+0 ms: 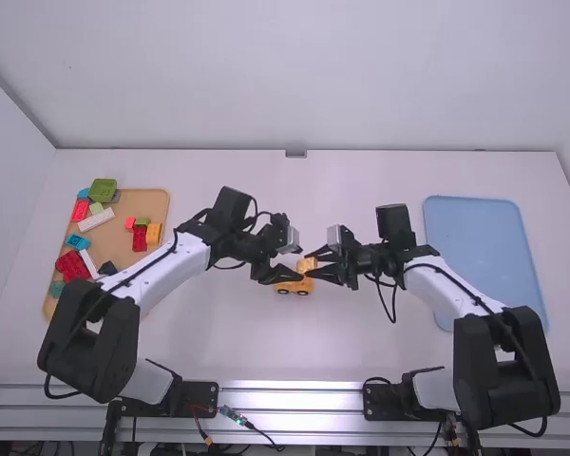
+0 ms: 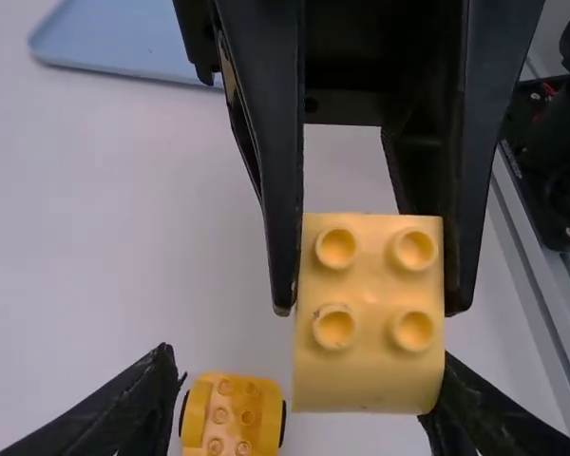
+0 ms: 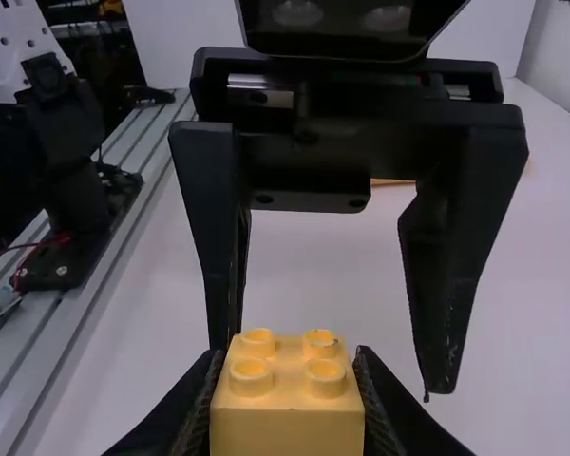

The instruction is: Assemble lego blocks to make yellow taxi

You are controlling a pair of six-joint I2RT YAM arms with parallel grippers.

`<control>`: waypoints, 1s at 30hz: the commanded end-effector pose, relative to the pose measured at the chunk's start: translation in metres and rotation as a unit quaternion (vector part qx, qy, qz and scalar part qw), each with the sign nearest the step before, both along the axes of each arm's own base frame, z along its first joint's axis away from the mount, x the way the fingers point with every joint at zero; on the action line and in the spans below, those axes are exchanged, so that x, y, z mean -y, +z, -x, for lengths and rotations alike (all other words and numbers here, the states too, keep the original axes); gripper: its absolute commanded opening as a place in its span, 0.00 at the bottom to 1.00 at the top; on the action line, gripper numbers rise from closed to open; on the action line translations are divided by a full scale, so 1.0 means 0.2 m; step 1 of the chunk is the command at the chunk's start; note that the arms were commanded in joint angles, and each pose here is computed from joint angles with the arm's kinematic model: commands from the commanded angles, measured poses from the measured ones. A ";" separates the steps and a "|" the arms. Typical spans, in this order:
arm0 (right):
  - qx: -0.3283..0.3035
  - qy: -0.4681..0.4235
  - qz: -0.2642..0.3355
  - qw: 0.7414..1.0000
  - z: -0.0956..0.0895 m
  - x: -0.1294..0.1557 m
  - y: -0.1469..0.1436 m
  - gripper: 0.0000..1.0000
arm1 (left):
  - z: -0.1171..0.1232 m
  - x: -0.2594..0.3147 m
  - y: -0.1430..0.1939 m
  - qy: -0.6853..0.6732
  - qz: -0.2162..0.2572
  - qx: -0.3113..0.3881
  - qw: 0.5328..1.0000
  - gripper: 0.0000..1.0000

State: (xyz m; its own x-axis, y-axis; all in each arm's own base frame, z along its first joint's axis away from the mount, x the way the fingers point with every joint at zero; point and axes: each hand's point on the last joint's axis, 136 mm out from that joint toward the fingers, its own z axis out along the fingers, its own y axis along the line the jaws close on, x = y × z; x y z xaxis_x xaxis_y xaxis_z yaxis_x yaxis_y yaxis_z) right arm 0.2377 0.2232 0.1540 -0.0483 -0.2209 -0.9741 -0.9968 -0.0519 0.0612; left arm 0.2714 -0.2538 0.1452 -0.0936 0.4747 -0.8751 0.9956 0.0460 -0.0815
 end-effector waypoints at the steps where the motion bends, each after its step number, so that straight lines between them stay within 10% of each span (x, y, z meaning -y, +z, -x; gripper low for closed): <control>1: 0.015 0.008 -0.012 1.000 0.00 -0.01 0.06 0.00 | 0.02 0.01 -0.02 -0.005 0.002 -0.012 1.000 0.64; 30: 0.016 0.001 -0.003 1.000 -0.01 -0.01 0.04 0.00 | 0.06 0.06 -0.02 -0.025 0.004 -0.002 1.000 0.24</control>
State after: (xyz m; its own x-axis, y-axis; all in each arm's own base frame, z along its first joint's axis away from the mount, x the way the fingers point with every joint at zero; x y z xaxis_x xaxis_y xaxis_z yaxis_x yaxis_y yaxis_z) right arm 0.2411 0.2218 0.1505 -0.0490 -0.2402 -0.9695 -0.9978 -0.0326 0.0585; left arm 0.2636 -0.2640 0.1468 -0.0617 0.4694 -0.8808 0.9977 0.0057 -0.0668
